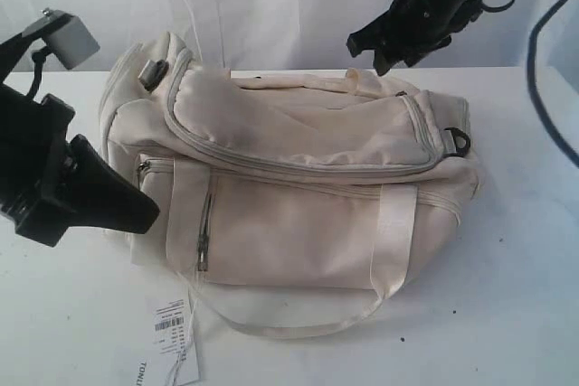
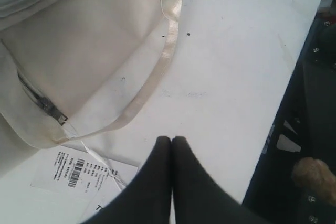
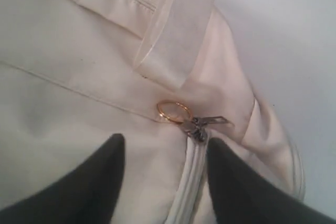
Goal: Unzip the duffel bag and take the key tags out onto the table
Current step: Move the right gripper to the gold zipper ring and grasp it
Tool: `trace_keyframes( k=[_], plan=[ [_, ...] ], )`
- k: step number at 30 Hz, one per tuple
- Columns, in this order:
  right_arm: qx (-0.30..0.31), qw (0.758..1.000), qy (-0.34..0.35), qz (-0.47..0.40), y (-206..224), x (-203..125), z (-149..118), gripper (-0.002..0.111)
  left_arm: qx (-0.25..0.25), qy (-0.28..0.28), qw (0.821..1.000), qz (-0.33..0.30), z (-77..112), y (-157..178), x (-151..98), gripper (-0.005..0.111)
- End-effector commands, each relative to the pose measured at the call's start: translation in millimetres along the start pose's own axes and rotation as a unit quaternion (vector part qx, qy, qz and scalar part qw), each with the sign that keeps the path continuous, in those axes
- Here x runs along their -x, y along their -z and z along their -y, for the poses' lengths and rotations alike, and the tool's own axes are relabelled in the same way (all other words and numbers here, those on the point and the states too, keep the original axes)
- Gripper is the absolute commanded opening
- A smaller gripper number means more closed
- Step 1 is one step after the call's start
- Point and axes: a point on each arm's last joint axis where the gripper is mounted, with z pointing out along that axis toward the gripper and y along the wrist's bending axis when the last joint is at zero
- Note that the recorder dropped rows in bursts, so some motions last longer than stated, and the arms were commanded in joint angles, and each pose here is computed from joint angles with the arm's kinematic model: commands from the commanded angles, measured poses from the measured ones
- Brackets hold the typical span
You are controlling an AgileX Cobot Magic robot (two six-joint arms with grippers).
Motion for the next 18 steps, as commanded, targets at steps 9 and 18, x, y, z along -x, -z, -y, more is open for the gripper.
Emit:
trace_keyframes(
  k=[9,18],
  plan=[
    [-0.060,0.998,0.000,-0.012,-70,-5,10,0.055,-0.023,-0.003,1.000,0.002,5.7,1,2,0.000],
    [-0.052,0.998,0.001,-0.033,-79,-10,9,0.029,-0.024,-0.003,1.000,0.003,5.9,1,2,0.000]
  ],
)
